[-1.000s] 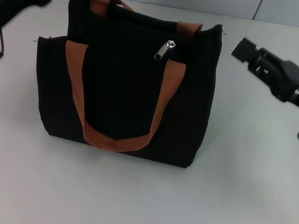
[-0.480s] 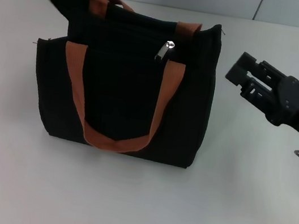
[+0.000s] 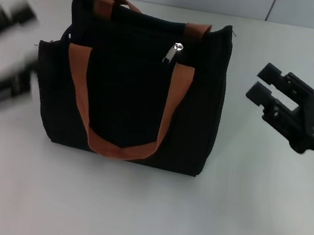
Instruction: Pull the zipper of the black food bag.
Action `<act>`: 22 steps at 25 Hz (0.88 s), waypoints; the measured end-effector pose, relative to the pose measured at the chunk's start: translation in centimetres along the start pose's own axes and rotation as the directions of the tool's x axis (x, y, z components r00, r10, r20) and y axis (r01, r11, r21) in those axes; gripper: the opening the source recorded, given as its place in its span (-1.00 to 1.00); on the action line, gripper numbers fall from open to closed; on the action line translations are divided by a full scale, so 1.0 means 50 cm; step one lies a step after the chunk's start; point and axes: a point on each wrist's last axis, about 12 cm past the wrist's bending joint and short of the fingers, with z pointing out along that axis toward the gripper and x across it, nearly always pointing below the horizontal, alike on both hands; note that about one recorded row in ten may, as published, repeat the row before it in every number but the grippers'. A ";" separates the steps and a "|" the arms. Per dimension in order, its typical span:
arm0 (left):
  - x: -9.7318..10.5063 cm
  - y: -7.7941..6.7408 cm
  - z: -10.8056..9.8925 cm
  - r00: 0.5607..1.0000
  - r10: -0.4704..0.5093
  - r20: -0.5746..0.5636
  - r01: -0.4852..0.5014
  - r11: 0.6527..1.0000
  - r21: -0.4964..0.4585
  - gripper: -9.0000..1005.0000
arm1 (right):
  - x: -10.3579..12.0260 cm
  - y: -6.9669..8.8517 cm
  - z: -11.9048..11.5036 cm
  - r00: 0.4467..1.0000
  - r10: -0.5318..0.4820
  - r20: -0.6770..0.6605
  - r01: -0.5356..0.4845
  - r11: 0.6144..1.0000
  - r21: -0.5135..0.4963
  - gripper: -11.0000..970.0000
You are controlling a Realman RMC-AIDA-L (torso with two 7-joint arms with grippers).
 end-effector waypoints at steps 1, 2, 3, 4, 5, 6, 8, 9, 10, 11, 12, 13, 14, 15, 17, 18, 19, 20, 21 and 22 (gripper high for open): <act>0.002 -0.008 -0.004 1.000 -0.006 -0.013 0.006 1.000 0.027 0.50 | -0.002 0.004 -0.002 1.000 -0.013 0.007 0.013 1.000 -0.014 0.18; 0.004 -0.018 -0.008 0.999 -0.014 -0.033 0.016 0.998 0.059 0.50 | -0.004 0.007 -0.004 1.000 -0.024 0.012 0.024 0.999 -0.026 0.18; 0.004 -0.018 -0.008 0.999 -0.014 -0.033 0.016 0.998 0.059 0.50 | -0.007 0.009 -0.007 0.999 -0.037 0.013 0.037 0.999 -0.038 0.18; 0.011 -0.031 -0.015 0.996 -0.027 -0.086 0.035 0.994 0.104 0.50 | -0.010 0.011 -0.008 0.999 -0.050 0.006 0.050 0.997 -0.055 0.18; 0.016 -0.036 -0.017 0.993 -0.032 -0.115 0.046 0.992 0.122 0.50 | -0.013 0.012 -0.009 0.998 -0.067 -0.011 0.066 0.995 -0.077 0.18; 0.023 -0.040 -0.020 0.987 -0.038 -0.155 0.060 0.988 0.141 0.50 | -0.014 0.014 -0.009 0.997 -0.078 -0.028 0.075 0.993 -0.094 0.18; 0.033 -0.044 -0.021 0.977 -0.043 -0.208 0.078 0.983 0.165 0.50 | -0.011 0.017 -0.010 0.989 -0.105 -0.100 0.090 0.985 -0.145 0.18; 0.040 -0.046 -0.021 0.970 -0.047 -0.240 0.091 0.980 0.179 0.50 | -0.007 0.019 -0.010 0.984 -0.114 -0.137 0.090 0.982 -0.169 0.18; 0.046 -0.047 -0.022 0.962 -0.052 -0.269 0.105 0.977 0.188 0.50 | -0.002 0.022 -0.011 0.976 -0.122 -0.180 0.087 0.977 -0.194 0.18; 0.051 -0.049 -0.023 0.954 -0.056 -0.294 0.117 0.974 0.195 0.50 | 0.003 0.024 -0.012 0.967 -0.129 -0.218 0.081 0.973 -0.218 0.18; 0.058 -0.051 -0.025 0.944 -0.061 -0.325 0.132 0.971 0.201 0.50 | 0.009 0.026 -0.012 0.959 -0.133 -0.250 0.072 0.968 -0.238 0.18; 0.060 -0.052 -0.025 0.941 -0.062 -0.332 0.135 0.970 0.202 0.50 | 0.014 0.029 -0.012 0.952 -0.134 -0.275 0.062 0.965 -0.256 0.18; 0.064 -0.054 -0.024 0.937 -0.064 -0.343 0.141 0.968 0.205 0.50 | 0.020 0.032 -0.010 0.948 -0.133 -0.288 0.053 0.962 -0.268 0.18; 0.067 -0.056 -0.023 0.934 -0.065 -0.352 0.146 0.967 0.209 0.50 | 0.025 0.036 -0.009 0.949 -0.125 -0.290 0.042 0.960 -0.275 0.18; 0.069 -0.057 -0.022 0.930 -0.064 -0.362 0.151 0.964 0.217 0.50 | 0.039 0.048 -0.003 0.951 -0.104 -0.292 0.011 0.953 -0.304 0.18; 0.070 -0.057 -0.023 0.926 -0.063 -0.372 0.156 0.962 0.224 0.50 | 0.046 0.054 0.001 0.948 -0.102 -0.302 -0.003 0.945 -0.327 0.21; 0.071 -0.057 -0.023 0.922 -0.061 -0.382 0.160 0.960 0.231 0.50 | 0.053 0.059 0.005 0.944 -0.103 -0.314 -0.014 0.937 -0.350 0.25; 0.072 -0.055 -0.025 0.910 -0.060 -0.411 0.175 0.953 0.247 0.50 | 0.057 0.063 0.008 0.940 -0.106 -0.326 -0.023 0.929 -0.369 0.29; 0.074 -0.055 -0.025 0.903 -0.061 -0.426 0.184 0.950 0.254 0.50 | 0.061 0.066 0.011 0.934 -0.111 -0.338 -0.030 0.922 -0.387 0.33; 0.074 -0.054 -0.026 0.898 -0.062 -0.435 0.191 0.947 0.258 0.50 | 0.064 0.069 0.015 0.929 -0.117 -0.350 -0.037 0.914 -0.405 0.37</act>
